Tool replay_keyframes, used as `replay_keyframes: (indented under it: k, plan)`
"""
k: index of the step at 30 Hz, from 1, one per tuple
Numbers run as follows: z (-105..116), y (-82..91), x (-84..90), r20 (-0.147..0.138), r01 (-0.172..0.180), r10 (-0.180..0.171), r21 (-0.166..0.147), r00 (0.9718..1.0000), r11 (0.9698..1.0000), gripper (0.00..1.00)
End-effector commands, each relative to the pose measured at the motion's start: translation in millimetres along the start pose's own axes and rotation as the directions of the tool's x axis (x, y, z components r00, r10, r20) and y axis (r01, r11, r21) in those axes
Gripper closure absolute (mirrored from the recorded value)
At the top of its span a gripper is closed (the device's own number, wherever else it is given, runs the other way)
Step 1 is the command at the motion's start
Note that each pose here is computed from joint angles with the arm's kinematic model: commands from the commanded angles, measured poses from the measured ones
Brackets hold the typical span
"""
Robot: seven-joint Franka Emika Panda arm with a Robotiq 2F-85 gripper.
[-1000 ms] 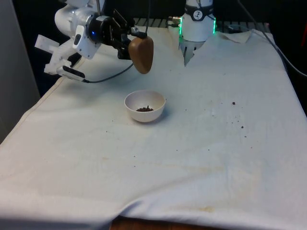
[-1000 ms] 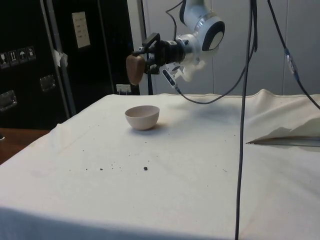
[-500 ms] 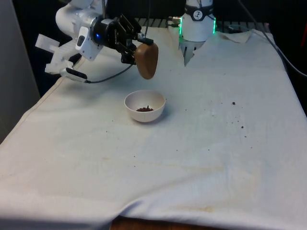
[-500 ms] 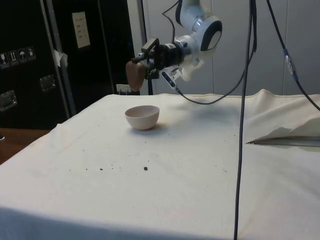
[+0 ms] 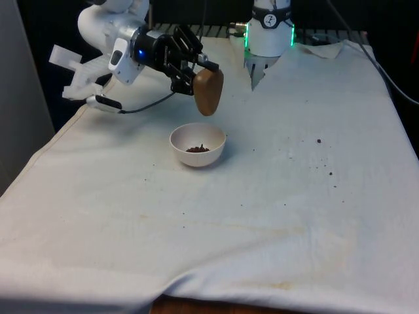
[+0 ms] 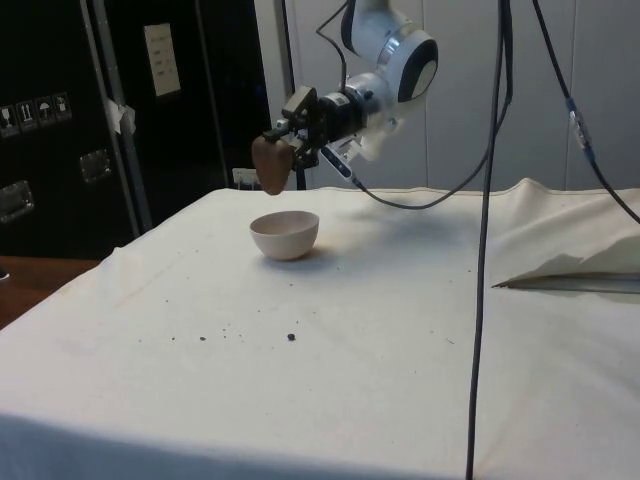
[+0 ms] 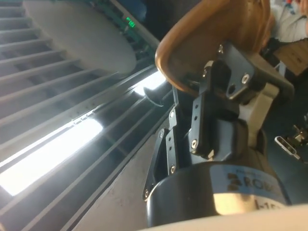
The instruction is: Pour the coffee beans from the cup into the bowl.
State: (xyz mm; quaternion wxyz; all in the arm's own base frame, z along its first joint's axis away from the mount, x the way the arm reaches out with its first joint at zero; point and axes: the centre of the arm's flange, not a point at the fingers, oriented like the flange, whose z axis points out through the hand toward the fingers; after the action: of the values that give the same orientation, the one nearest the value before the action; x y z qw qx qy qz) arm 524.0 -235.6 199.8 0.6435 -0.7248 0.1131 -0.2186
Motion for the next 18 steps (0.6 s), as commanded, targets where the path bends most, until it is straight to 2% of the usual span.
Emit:
replay_keyframes:
  k: [1,7,8,9,16,17,18]
  plan:
    - [1,-2.2,-1.2,0.002,0.005,-0.005,-0.025,1.0000,0.9997,0.95]
    - [7,-0.8,-5.2,0.029,0.031,-0.029,-0.054,0.9991,0.9981,0.95]
    - [7,1.0,-4.5,0.031,0.031,-0.030,-0.035,0.9991,0.9989,0.95]
    - [7,-0.3,-5.6,0.032,0.035,-0.033,-0.060,0.9989,0.9976,0.95]
    - [15,0.7,-9.2,0.065,0.064,-0.058,-0.094,0.9962,0.9935,0.95]
    - [14,2.3,-8.4,0.067,0.064,-0.059,-0.075,0.9960,0.9951,0.95]
    - [16,0.6,-9.4,0.068,0.067,-0.061,-0.100,0.9958,0.9927,0.95]
